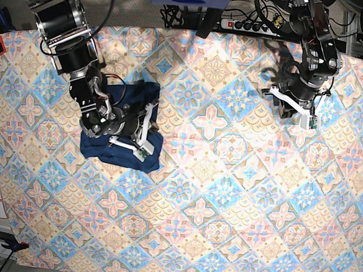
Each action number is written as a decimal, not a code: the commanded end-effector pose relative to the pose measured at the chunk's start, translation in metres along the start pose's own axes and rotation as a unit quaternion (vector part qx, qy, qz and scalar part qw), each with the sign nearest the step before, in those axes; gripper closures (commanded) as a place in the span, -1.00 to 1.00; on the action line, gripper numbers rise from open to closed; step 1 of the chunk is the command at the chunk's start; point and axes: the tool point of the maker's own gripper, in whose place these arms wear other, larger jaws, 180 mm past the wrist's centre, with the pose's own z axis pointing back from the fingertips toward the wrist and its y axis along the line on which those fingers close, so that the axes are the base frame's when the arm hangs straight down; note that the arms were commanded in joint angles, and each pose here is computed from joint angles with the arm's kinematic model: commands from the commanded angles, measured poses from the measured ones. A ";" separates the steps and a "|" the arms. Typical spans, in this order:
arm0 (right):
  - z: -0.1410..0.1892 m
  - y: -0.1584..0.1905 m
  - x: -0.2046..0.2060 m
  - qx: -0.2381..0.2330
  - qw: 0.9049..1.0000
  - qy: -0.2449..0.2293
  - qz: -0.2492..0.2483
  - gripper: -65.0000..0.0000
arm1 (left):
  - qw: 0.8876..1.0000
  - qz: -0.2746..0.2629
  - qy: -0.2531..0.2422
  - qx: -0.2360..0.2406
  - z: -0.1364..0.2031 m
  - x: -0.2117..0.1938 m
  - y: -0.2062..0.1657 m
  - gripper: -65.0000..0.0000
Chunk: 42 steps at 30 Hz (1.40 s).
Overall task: Fold the T-shirt properly
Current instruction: 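Tuck and smooth the bundle edges with the right gripper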
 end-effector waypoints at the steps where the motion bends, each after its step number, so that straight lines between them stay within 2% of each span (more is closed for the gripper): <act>1: 0.011 -0.040 -0.028 -0.064 0.996 0.061 0.009 1.00 | 1.000 -0.004 -0.019 -0.002 0.002 0.011 0.000 1.00; 6: 0.017 -0.059 -0.029 -0.078 0.995 0.065 0.006 1.00 | 1.000 -0.004 -0.018 -0.002 0.002 0.011 0.000 1.00; 12: 0.022 -0.057 -0.012 -0.081 0.995 0.046 0.021 1.00 | 1.000 -0.004 -0.020 -0.002 0.002 0.012 -0.001 1.00; 18: 0.035 -0.018 0.013 -0.067 0.996 0.010 0.063 1.00 | 1.000 -0.004 -0.020 -0.002 0.002 0.012 -0.001 1.00; 24: 0.041 0.017 0.009 -0.047 0.996 0.004 0.079 1.00 | 1.000 -0.004 -0.020 -0.002 0.002 0.012 -0.001 1.00; 31: 0.037 0.035 -0.015 -0.029 0.997 0.020 0.069 1.00 | 1.000 -0.004 -0.021 -0.002 0.002 0.013 -0.001 1.00; 35: 0.035 0.034 -0.025 -0.028 0.997 0.032 0.064 1.00 | 1.000 -0.004 -0.021 -0.002 0.002 0.013 -0.001 1.00; 37: 0.034 0.027 -0.029 -0.033 0.997 0.038 0.055 1.00 | 1.000 -0.004 -0.022 -0.002 0.002 0.014 -0.001 1.00; 42: 0.041 -0.009 -0.048 -0.067 0.997 0.045 -0.007 1.00 | 1.000 -0.005 -0.022 -0.003 0.002 0.014 -0.001 1.00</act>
